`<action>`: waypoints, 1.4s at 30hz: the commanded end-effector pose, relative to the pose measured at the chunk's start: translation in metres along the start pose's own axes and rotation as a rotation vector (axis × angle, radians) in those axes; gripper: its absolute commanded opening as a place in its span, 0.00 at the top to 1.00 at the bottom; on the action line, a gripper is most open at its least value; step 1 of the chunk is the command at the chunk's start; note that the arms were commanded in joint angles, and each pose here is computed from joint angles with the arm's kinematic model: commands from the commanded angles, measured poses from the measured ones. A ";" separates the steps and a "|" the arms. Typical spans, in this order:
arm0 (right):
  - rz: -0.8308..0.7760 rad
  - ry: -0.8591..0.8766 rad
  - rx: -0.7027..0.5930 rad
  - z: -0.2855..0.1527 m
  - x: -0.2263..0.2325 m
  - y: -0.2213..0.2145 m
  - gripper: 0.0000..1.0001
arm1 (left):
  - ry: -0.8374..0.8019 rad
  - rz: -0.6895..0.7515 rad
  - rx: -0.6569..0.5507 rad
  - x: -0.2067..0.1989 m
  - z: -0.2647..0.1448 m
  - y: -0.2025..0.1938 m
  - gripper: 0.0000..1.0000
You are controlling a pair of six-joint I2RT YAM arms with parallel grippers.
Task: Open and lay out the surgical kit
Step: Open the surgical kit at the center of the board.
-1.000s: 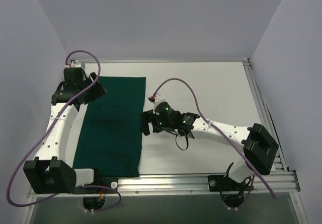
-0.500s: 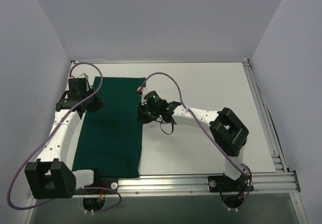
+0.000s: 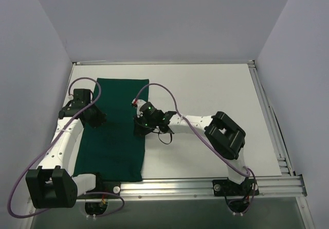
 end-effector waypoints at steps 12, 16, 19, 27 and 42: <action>0.021 -0.010 0.033 0.019 -0.006 -0.036 1.00 | 0.319 -0.203 0.132 0.038 0.037 -0.034 0.98; 0.027 -0.022 0.040 0.022 -0.010 -0.040 1.00 | 0.244 -0.243 0.114 0.039 0.051 -0.043 0.98; 0.030 -0.036 0.043 0.025 -0.013 -0.041 1.00 | 0.208 -0.271 0.109 0.044 0.066 -0.053 0.98; 0.028 -0.057 0.047 0.030 -0.023 -0.041 1.00 | 0.404 -0.215 0.171 0.050 0.088 -0.050 0.98; 0.024 -0.099 0.061 0.047 -0.042 -0.027 1.00 | 0.404 -0.182 0.165 0.035 0.123 -0.029 0.98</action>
Point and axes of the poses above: each gripper's point midway between its finger pads, its own z axis out along the fingers, its own x axis along the line the jaws close on, y = z × x, the point moved 9 cm from there along -z, back along the fingers, and after that the axes turned 4 degrees about z, right-handed, at the moved point
